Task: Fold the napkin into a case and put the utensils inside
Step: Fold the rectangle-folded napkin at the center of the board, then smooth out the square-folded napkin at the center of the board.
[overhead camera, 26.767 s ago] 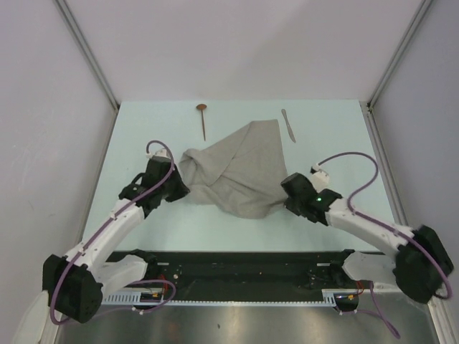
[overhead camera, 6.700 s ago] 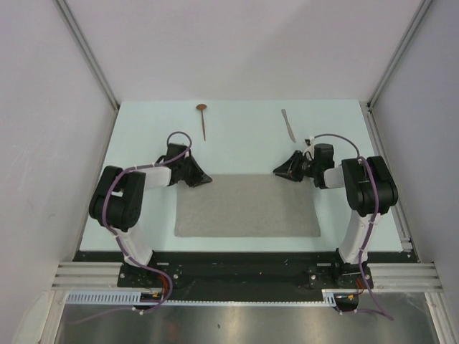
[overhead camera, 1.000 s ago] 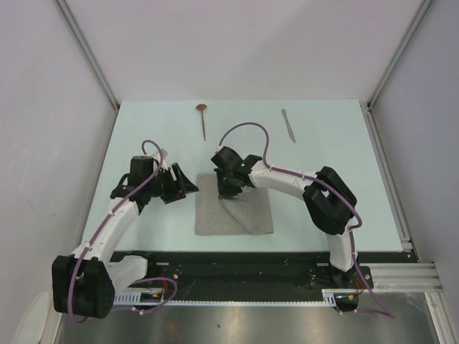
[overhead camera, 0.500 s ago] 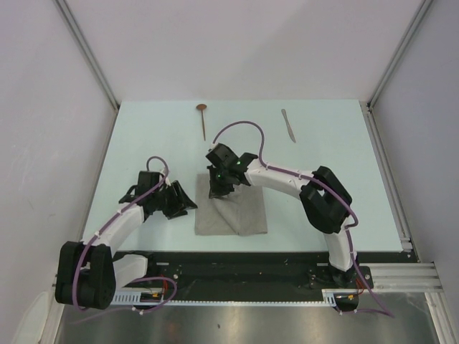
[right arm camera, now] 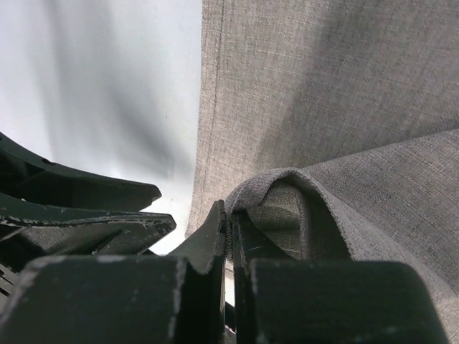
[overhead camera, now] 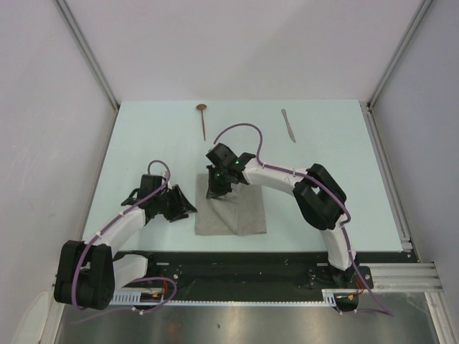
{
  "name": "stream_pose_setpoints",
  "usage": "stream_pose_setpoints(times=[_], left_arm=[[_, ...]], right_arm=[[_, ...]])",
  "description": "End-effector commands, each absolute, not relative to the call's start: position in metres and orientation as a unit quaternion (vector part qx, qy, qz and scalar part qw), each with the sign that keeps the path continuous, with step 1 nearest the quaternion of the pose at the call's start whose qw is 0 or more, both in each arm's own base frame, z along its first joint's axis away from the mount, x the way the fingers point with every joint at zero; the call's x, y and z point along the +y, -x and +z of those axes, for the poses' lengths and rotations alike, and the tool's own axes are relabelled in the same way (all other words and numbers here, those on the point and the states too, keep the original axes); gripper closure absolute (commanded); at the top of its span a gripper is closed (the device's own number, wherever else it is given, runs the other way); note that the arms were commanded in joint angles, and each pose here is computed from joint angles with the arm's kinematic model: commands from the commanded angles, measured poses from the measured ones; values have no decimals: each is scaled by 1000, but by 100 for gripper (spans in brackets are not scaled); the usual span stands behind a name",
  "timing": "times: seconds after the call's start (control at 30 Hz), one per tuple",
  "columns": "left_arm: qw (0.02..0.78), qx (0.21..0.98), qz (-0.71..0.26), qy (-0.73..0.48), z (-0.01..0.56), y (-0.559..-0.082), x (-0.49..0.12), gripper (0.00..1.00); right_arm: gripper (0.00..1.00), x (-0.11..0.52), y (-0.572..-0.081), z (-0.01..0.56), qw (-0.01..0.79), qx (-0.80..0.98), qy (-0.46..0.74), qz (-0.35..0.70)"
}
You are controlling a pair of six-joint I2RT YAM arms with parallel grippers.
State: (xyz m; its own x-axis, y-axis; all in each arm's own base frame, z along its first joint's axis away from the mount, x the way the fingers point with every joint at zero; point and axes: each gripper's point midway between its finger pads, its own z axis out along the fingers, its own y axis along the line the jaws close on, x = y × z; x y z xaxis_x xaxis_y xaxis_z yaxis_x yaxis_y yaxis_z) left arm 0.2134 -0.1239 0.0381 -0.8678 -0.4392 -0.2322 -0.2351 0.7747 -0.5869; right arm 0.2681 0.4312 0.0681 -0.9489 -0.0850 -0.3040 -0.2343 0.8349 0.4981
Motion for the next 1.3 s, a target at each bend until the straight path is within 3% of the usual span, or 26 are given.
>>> stream_pose_setpoints(times=[0.0,0.27,0.33,0.37,0.4,0.53,0.7,0.97,1.13,1.27], left_arm=[[188,922,-285,183,37,-216,-127,53],[188,923,-284,181,37,-213,-129,53],[189,923,-281,182,39,-213,-128,54],[193,922,-281,182,41,-214,-128,54],[197,922,-280,181,44,-216,-127,54],[220,921,-267,182,57,-220,-121,53],[264,915,-255,165,87,-236,-115,49],[263,927,-255,77,110,-269,-142,38],[207,956,-208,-12,96,-281,-164,37],[214,961,-156,-80,100,-292,-171,42]], right_arm=[[100,451,-279,81,146,936,89,308],[98,452,-285,68,140,939,91,299],[94,452,-285,68,140,939,94,299],[90,454,-284,69,137,937,101,304],[79,455,-284,71,137,935,104,309],[51,466,-281,110,146,912,133,359],[38,450,-282,164,169,895,150,386],[34,370,-283,179,208,898,148,358],[34,312,-272,159,213,907,129,339],[38,290,-266,152,217,897,110,368]])
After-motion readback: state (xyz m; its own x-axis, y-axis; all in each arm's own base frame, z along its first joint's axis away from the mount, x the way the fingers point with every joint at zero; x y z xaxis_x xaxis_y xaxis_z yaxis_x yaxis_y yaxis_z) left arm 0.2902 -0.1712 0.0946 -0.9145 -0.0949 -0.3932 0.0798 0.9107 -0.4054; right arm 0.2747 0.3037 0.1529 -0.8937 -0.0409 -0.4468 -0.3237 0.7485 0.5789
